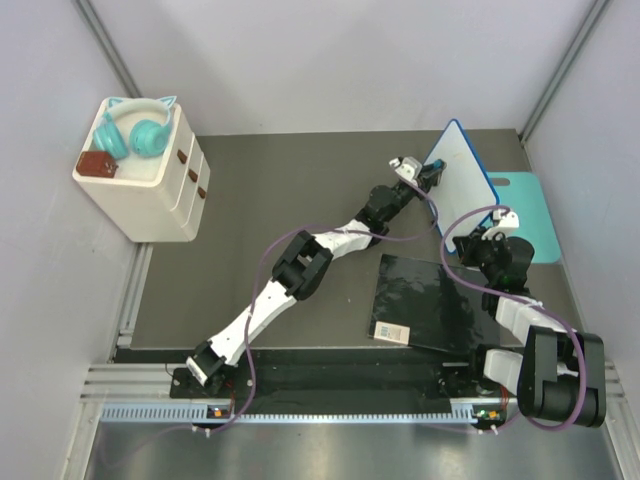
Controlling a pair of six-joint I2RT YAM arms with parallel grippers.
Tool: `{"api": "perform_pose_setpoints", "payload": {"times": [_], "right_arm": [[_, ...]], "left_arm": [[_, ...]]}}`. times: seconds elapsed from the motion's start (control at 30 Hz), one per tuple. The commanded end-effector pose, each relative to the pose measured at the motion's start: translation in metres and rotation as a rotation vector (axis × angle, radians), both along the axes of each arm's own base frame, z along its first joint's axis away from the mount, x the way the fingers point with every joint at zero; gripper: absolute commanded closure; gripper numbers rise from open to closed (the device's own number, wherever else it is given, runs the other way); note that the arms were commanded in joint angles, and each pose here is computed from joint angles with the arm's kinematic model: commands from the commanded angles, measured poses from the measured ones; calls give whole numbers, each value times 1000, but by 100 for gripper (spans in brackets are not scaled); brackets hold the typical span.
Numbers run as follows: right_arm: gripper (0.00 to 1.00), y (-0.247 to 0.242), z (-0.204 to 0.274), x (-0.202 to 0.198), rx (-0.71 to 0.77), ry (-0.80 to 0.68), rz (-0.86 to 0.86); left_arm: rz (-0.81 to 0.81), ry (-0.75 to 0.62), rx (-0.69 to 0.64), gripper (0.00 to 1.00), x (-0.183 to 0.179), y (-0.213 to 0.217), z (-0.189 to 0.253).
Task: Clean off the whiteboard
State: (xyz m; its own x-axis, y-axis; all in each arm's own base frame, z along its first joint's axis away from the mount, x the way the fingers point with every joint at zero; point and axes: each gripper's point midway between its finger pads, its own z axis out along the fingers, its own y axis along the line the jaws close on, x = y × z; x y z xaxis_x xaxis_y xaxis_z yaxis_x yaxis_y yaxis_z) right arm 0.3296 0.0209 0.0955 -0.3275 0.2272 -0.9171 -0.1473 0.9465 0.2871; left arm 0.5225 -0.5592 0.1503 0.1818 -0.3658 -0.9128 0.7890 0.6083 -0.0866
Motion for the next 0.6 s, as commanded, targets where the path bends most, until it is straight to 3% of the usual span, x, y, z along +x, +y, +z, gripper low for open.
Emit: {"api": "perform_pose_setpoints", "payload": {"times": [0.0, 0.27, 0.57], "right_arm": [[100, 11, 8, 2, -17, -29, 64], [100, 11, 9, 2, -19, -31, 64], [100, 11, 8, 2, -19, -29, 64]], "left_arm": [[-152, -221, -142, 100, -70, -25, 131], [-90, -322, -238, 100, -84, -14, 190], [98, -275, -288, 100, -55, 6, 191]]}}
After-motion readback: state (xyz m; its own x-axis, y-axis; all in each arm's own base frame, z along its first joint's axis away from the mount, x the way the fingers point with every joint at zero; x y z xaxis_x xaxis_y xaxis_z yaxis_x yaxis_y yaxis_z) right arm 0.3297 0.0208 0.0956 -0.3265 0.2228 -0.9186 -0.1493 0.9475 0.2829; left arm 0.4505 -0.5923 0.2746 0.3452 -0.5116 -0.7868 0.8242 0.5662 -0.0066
